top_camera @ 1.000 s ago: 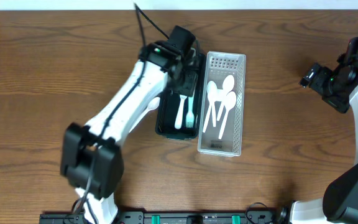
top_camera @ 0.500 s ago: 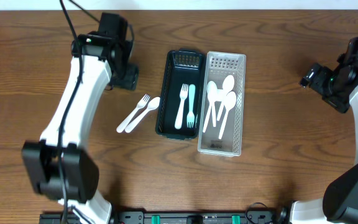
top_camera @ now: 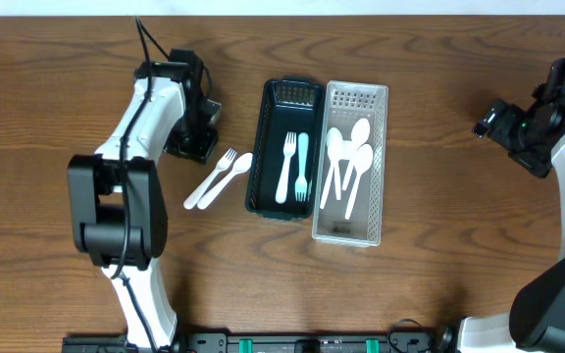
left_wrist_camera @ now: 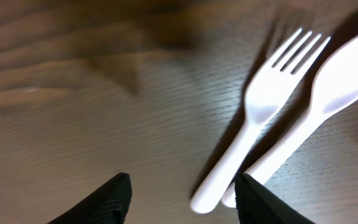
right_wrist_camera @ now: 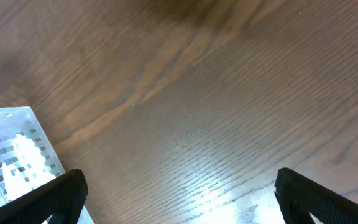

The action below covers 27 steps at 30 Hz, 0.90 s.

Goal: Pack container
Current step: 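Grasp the next white fork with the left gripper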

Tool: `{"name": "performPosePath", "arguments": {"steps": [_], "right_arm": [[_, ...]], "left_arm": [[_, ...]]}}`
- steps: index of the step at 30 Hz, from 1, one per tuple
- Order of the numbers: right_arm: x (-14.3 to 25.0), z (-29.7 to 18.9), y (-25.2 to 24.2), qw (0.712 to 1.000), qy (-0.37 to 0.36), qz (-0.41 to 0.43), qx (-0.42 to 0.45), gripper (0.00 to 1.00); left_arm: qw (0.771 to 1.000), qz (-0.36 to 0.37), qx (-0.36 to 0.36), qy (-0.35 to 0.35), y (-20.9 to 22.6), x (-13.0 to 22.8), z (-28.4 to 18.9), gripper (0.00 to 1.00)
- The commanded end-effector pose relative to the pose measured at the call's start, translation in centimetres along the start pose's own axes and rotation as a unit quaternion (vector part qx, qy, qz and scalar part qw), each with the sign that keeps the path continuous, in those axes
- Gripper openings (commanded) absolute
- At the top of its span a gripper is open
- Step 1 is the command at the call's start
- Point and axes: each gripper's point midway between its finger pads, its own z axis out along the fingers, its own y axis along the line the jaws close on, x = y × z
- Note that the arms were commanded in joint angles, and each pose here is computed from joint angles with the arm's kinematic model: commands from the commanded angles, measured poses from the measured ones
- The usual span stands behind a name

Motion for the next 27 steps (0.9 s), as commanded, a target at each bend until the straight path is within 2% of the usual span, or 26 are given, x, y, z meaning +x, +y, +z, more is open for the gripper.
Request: {"name": "performPosePath", "arguments": {"steps": [1,9,18,23,27], "right_arm": [[-0.1,0.1,-0.3,1.000,-0.002,-0.005,0.006,0.99],[-0.1,0.1,-0.3,1.000,-0.003,-0.005,0.005,0.99],[-0.1,0.1,-0.3,1.000,-0.002,-0.005,0.006,0.99],[-0.1,0.1,-0.3,1.000,-0.002,-0.005,0.006,0.99],[0.0,0.1,-0.3,1.000,0.000,-0.005,0.006,0.99]], "left_arm": [[0.999,0.000,0.026,0.024,-0.8,0.7,1.6,0.56],[0.997,-0.053,0.032,0.036,-1.4,1.4,3.9,0.55],[0.999,0.008,0.029,0.037,-3.2,1.4,5.1,0.55],[0.999,0.010,0.026,0.030,-3.4,1.0,5.1,0.54],[0.999,0.004,0.026,0.031,-3.3,1.1,5.1,0.38]]}}
